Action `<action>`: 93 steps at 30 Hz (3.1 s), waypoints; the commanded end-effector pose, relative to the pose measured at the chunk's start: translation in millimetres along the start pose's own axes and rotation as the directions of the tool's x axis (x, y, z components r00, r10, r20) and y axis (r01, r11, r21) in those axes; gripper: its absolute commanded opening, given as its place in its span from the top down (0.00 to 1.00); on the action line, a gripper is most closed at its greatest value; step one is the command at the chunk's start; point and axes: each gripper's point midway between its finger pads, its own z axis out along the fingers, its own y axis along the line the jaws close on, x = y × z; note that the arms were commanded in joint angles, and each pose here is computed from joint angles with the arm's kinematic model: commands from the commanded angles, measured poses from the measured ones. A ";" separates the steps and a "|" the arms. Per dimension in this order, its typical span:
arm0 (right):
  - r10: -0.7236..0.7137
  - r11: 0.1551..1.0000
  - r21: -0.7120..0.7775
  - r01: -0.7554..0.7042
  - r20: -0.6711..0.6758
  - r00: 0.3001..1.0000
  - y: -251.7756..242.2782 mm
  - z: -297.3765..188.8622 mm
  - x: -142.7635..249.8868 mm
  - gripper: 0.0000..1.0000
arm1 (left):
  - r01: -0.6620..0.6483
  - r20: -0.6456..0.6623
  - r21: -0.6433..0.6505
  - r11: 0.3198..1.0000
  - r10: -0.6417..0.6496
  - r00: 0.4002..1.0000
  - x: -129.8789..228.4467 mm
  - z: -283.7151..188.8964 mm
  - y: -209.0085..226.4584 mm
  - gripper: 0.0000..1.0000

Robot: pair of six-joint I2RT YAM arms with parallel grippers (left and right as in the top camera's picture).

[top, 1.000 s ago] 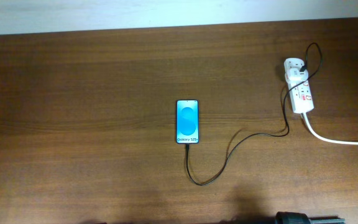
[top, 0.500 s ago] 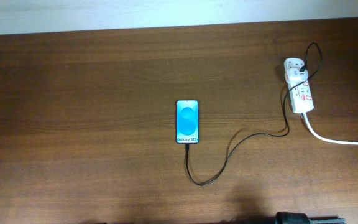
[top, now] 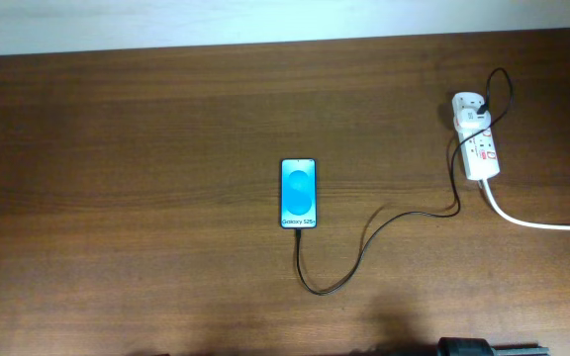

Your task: Plug charger to phone and switch on socket

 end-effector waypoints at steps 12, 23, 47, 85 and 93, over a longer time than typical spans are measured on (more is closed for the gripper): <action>0.128 0.951 0.293 0.096 -0.659 0.741 -164.1 3.8 383.0 0.02 | 0.009 0.013 -0.001 1.000 -0.009 1.000 0.9 -3.5 2.7 0.01; 0.105 0.963 0.260 0.066 -0.592 0.799 -191.9 -17.4 450.3 0.02 | 0.009 0.013 0.000 1.000 -0.009 1.000 0.9 -3.5 2.7 0.01; 0.281 0.892 0.440 0.106 -0.722 0.633 -223.2 -86.0 508.8 0.02 | 0.009 0.013 -0.001 1.000 -0.009 1.000 0.9 -3.4 2.6 0.01; -0.164 0.937 0.030 0.348 -0.842 0.515 -214.9 -85.1 511.2 0.02 | -0.047 -0.183 0.176 0.983 0.080 0.980 52.8 113.2 -86.7 0.01; -0.164 0.937 0.030 0.348 -0.842 0.515 -214.9 -85.1 511.2 0.02 | -0.054 -0.213 0.392 0.918 0.148 0.966 183.8 242.1 -165.9 0.01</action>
